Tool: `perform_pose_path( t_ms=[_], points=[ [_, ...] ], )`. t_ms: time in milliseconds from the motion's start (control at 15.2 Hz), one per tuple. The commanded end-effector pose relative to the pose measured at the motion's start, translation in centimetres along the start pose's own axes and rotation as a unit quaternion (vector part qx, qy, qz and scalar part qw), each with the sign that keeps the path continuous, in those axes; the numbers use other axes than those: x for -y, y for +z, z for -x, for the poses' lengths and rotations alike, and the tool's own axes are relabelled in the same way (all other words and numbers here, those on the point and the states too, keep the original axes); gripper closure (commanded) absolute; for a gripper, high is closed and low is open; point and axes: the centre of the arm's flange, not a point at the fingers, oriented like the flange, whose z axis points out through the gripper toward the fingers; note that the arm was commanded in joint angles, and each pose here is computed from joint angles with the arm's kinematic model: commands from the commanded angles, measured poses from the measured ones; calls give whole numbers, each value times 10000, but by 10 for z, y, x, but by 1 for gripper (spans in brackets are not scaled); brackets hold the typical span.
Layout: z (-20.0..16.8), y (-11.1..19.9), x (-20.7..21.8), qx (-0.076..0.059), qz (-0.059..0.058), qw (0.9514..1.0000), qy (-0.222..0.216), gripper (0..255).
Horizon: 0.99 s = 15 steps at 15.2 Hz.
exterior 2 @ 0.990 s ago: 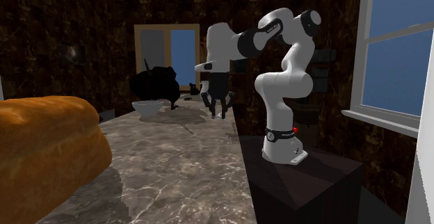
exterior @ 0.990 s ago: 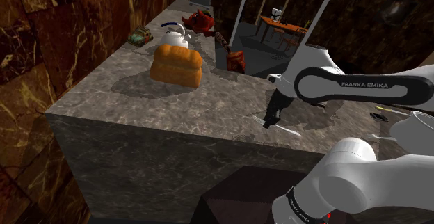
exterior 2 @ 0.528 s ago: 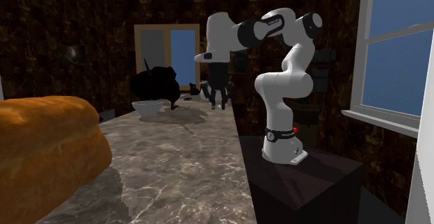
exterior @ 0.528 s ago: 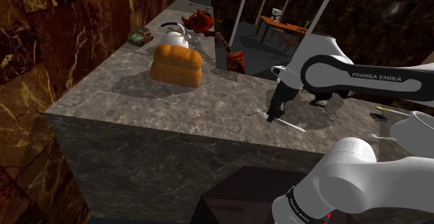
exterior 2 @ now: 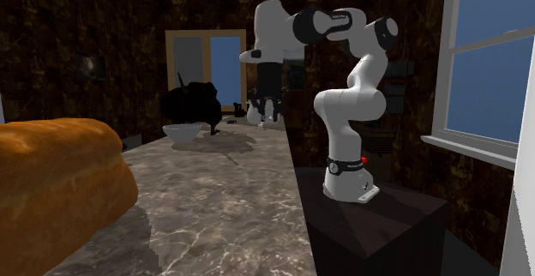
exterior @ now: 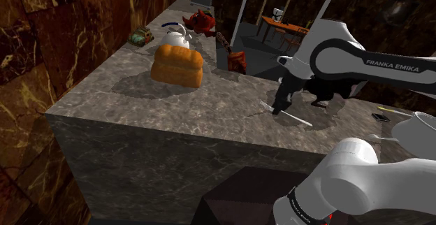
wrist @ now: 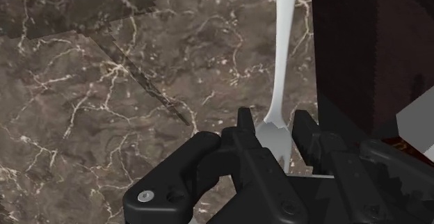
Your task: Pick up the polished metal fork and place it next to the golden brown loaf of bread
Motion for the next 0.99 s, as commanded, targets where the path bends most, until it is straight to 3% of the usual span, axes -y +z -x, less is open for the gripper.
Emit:
perform_pose_path(
  t_ms=[0, 924],
  points=[
    [0, -11, 1, 1, -2, 10000, 0, 255],
    [-3, -85, 2, 1, -2, 10000, 0, 255]
  ],
)
